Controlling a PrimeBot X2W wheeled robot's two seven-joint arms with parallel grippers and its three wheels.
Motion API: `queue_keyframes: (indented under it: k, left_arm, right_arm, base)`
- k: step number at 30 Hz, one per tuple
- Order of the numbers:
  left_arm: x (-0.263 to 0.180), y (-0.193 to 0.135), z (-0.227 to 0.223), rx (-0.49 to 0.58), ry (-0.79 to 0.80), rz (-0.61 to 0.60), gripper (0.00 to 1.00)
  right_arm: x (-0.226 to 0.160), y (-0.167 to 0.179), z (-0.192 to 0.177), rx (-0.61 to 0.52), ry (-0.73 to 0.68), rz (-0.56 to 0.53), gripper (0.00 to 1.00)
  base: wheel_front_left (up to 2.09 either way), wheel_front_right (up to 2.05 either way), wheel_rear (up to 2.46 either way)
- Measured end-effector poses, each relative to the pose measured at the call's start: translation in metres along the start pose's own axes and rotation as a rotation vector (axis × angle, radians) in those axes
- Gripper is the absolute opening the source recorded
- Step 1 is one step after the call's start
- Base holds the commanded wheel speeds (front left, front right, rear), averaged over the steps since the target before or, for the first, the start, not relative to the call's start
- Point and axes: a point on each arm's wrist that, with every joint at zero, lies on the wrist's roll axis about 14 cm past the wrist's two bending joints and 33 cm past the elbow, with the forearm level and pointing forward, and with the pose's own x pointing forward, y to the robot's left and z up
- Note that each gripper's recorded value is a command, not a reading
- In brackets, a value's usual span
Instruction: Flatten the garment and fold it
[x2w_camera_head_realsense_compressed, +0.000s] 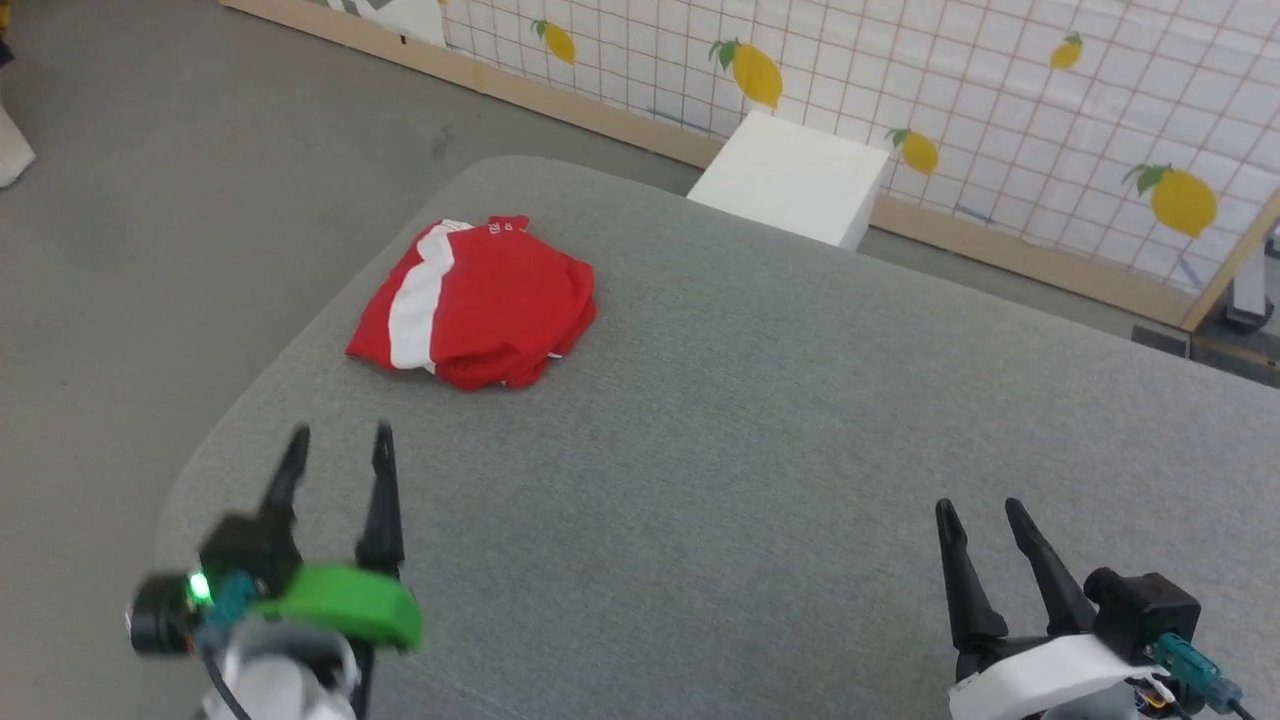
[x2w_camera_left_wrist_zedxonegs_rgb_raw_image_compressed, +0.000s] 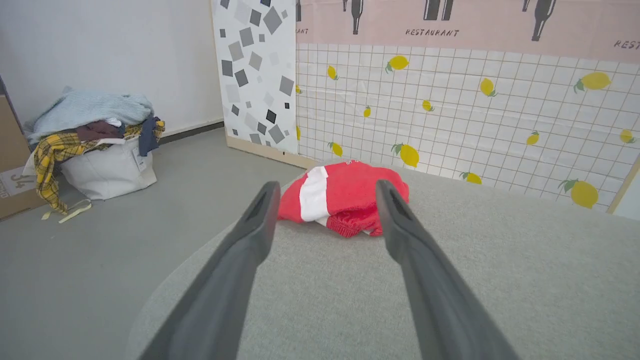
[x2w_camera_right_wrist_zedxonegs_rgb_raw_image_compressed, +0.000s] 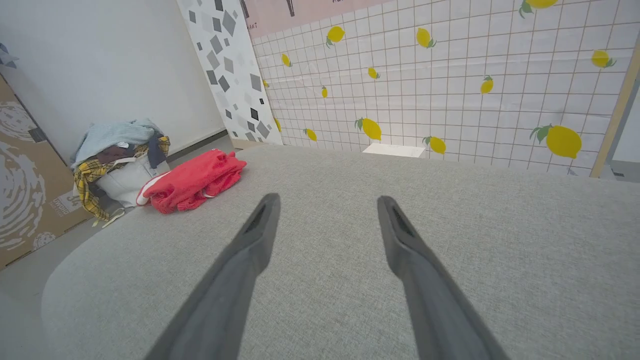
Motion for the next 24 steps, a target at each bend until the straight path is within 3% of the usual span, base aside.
queue_keyframes:
  k: [4, 11, 17, 24]
  left_arm:
    - [0.045, 0.005, 0.018, -0.05, -0.015, -0.023, 1.0]
    - [0.119, 0.005, -0.009, -0.147, 0.253, -0.041, 1.0]
    - [0.162, 0.004, -0.041, -0.242, 0.461, -0.018, 1.0]
    - [0.19, -0.027, -0.087, -0.221, 0.716, -0.085, 1.0]
  right_arm:
    - [0.003, -0.009, 0.001, -0.009, 0.001, -0.019, 1.0]
    - [0.021, -0.04, 0.011, -0.057, -0.01, -0.077, 1.0]
    - [0.022, -0.073, -0.002, -0.07, 0.041, -0.15, 1.0]
    - [0.016, -0.111, -0.028, -0.057, 0.108, -0.238, 1.0]
  base:
    - [0.0, 0.0, 0.0]
    - [0.0, 0.0, 0.0]
    - [0.0, 0.0, 0.0]
    - [0.0, 0.0, 0.0]
